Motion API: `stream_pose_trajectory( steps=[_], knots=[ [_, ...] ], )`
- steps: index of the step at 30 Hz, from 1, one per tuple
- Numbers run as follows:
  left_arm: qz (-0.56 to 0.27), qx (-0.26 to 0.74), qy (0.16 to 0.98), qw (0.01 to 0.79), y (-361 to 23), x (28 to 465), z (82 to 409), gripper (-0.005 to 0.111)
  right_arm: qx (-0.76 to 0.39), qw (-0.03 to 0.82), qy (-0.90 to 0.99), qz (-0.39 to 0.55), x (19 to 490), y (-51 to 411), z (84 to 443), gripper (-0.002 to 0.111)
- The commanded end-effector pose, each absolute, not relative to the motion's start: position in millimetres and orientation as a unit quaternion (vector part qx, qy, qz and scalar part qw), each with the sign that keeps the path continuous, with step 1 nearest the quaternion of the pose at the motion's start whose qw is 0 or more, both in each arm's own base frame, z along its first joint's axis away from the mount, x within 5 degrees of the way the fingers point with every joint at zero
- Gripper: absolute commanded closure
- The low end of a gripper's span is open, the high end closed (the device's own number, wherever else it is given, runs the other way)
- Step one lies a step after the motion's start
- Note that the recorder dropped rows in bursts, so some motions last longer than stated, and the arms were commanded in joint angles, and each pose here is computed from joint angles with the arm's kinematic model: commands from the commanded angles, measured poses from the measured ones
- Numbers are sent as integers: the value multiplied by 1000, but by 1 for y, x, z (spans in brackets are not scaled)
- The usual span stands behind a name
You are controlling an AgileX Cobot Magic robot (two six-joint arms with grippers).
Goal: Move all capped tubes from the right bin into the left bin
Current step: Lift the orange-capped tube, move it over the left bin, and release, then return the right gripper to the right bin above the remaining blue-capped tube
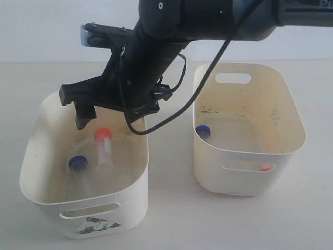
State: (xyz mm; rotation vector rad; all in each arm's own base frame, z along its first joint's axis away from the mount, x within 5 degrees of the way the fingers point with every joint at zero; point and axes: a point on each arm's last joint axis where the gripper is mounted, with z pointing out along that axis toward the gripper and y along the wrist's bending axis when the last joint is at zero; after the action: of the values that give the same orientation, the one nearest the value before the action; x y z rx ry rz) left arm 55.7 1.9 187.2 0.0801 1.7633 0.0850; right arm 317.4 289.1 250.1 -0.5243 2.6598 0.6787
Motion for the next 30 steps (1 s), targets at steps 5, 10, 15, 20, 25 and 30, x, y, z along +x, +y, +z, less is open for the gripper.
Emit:
stream_pose_trajectory(
  steps=[5,10,15,20,25,30],
  knots=[
    [30,26,767,641,2,56,189,102,-187,225,929,227,331,243,336,37],
    [30,26,767,641,2,56,189,102,-139,181,956,184,354,181,344,40],
    [30,26,767,641,2,56,189,102,-106,172,965,167,369,138,341,62],
    [30,26,767,641,2,56,189,102,-100,161,969,159,373,121,331,66],
    [30,26,767,641,2,56,189,102,-90,125,976,151,369,118,295,66],
    [30,26,767,641,2,56,189,102,-77,113,980,145,365,116,266,66]
  ],
)
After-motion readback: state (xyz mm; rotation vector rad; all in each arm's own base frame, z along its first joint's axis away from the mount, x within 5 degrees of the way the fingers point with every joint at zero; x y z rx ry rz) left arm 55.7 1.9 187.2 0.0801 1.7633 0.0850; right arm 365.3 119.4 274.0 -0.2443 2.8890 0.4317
